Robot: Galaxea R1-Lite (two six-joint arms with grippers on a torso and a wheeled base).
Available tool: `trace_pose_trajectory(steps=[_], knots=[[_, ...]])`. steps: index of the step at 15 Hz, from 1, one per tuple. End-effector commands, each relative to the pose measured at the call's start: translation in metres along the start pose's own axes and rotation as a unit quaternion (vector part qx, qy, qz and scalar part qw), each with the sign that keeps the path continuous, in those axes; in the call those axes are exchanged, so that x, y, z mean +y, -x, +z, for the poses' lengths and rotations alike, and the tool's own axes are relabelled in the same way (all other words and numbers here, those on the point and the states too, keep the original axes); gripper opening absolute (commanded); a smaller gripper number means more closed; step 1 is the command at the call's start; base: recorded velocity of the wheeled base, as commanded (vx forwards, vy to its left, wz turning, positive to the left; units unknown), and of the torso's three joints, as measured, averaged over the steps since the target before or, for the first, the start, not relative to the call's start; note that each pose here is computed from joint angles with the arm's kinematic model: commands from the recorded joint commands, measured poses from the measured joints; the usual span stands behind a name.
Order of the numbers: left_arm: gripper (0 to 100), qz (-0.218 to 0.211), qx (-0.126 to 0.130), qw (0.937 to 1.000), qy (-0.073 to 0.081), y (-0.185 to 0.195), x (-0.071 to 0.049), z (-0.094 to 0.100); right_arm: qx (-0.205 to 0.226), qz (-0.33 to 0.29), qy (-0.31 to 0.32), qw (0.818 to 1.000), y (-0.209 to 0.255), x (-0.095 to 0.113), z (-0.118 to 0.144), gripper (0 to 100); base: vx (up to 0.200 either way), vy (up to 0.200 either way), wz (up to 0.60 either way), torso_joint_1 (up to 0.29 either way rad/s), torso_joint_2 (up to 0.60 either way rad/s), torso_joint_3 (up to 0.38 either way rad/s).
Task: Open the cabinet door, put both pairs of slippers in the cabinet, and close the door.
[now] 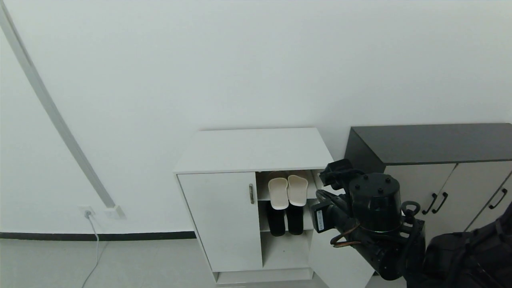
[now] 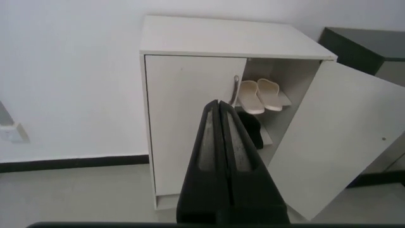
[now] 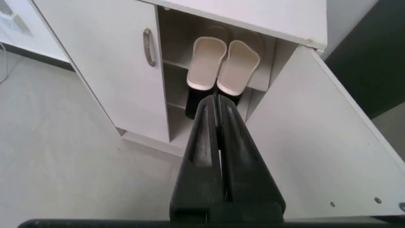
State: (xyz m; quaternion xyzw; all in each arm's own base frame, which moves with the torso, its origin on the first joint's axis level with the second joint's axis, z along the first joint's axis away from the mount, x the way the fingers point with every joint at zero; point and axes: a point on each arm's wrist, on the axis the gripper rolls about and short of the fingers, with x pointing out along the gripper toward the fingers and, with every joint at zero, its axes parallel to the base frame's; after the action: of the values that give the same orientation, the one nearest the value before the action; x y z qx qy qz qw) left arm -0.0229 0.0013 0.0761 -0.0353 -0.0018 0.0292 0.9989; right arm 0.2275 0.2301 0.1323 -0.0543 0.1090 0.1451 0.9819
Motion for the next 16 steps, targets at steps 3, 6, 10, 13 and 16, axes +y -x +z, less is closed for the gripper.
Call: trace_pose_trajectory(steps=[3,6,10,13,16], knots=[[0,0.000,0.001,1.0000,-0.001,0.000,0.000,0.000,0.002,-0.019,0.006,1.000,-0.007,-0.010,0.000,0,0.000,0.000,-0.40,0.006,0.00,0.003],[0,0.000,0.001,1.0000,0.000,0.000,0.000,0.000,-0.006,-0.027,0.006,1.000,-0.012,-0.011,-0.003,0,0.000,0.000,0.00,0.000,0.00,0.000],[0,0.000,0.001,1.0000,0.002,0.000,0.000,0.000,-0.011,-0.037,0.005,0.999,-0.016,-0.017,-0.002,0,0.000,0.000,0.00,0.000,0.00,0.000],[0,0.000,0.001,0.9999,0.013,0.000,0.000,0.000,-0.011,-0.040,0.003,0.999,-0.019,-0.021,-0.002,0,-0.067,0.000,0.00,0.001,0.00,0.001],[0,0.000,0.000,0.9999,0.013,0.000,0.000,0.000,-0.010,-0.040,0.003,0.999,-0.021,-0.020,-0.003,0,-0.133,0.000,0.00,0.003,0.00,-0.003]])
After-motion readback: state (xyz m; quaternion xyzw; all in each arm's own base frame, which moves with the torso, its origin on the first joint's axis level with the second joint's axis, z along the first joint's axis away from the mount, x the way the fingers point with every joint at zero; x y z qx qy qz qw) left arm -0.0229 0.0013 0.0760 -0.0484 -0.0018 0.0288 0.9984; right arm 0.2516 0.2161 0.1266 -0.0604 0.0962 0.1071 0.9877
